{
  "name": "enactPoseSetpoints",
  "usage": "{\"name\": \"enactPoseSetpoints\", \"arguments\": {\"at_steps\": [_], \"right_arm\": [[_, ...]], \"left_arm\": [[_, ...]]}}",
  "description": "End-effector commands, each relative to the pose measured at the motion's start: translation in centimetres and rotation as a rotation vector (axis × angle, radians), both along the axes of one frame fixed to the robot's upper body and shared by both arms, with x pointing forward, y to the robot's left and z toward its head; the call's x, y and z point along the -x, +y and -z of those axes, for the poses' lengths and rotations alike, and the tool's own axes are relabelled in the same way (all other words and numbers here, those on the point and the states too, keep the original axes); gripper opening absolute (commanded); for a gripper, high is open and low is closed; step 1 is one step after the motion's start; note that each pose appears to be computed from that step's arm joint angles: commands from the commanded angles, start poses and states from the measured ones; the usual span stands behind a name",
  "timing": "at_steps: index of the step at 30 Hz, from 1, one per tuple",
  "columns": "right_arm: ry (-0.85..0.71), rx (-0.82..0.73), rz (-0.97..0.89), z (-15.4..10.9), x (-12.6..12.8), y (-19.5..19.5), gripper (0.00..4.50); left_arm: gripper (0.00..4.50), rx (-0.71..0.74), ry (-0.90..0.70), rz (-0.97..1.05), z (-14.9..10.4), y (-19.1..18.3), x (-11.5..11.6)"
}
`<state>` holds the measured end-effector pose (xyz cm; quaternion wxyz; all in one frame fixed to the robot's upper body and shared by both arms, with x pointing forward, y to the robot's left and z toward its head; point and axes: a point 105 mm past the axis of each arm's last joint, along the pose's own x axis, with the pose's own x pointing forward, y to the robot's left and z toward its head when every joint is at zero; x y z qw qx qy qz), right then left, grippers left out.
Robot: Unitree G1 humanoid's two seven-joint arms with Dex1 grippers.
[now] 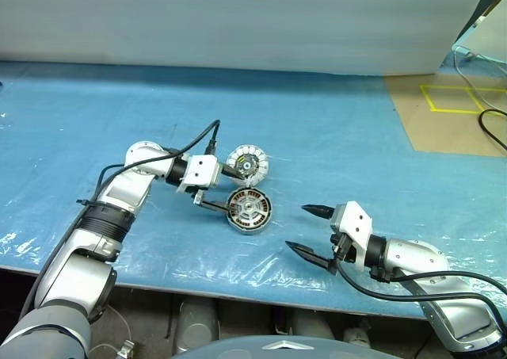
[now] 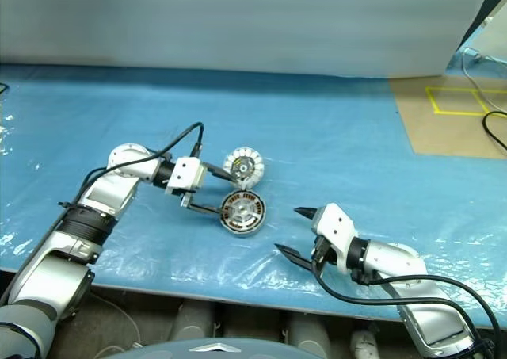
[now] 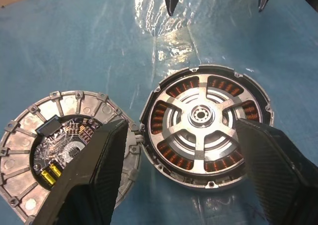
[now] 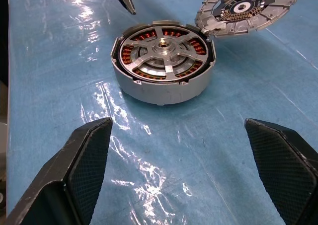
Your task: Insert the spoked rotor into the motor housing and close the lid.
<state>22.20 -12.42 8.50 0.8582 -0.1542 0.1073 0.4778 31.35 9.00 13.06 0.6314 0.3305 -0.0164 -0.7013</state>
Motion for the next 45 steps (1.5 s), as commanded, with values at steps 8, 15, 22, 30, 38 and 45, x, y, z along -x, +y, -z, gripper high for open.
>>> {"name": "enactPoseSetpoints", "arguments": {"at_steps": [8, 15, 22, 30, 38, 45], "right_arm": [[-0.07, -0.013, -0.054, -2.5, -1.1, 0.6, 4.5], [-0.105, -0.015, -0.119, -4.5, -2.2, 0.9, 4.5], [-0.1, -0.042, -0.23, -6.0, -2.6, 3.0, 4.5], [-0.085, -0.045, -0.384, -5.7, -3.4, 6.2, 4.5], [-0.063, -0.021, -0.416, -2.5, -5.5, 3.5, 2.28], [-0.073, -0.04, -0.42, -1.1, -5.8, 4.4, 0.06]], "left_arm": [[3.61, 0.185, -0.021, -0.088, -2.6, 0.8, 0.6], [3.61, 0.33, 0.037, -0.293, -1.1, 2.0, 1.6], [3.61, 0.349, 0.105, -0.407, 0.3, 3.4, 3.3], [3.61, 0.374, 0.107, -0.508, 1.4, 3.9, 4.1], [3.63, 0.369, 0.104, -0.561, 2.5, 4.5, 5.1], [3.63, 0.379, 0.104, -0.593, 3.0, 4.6, 5.6]]}}
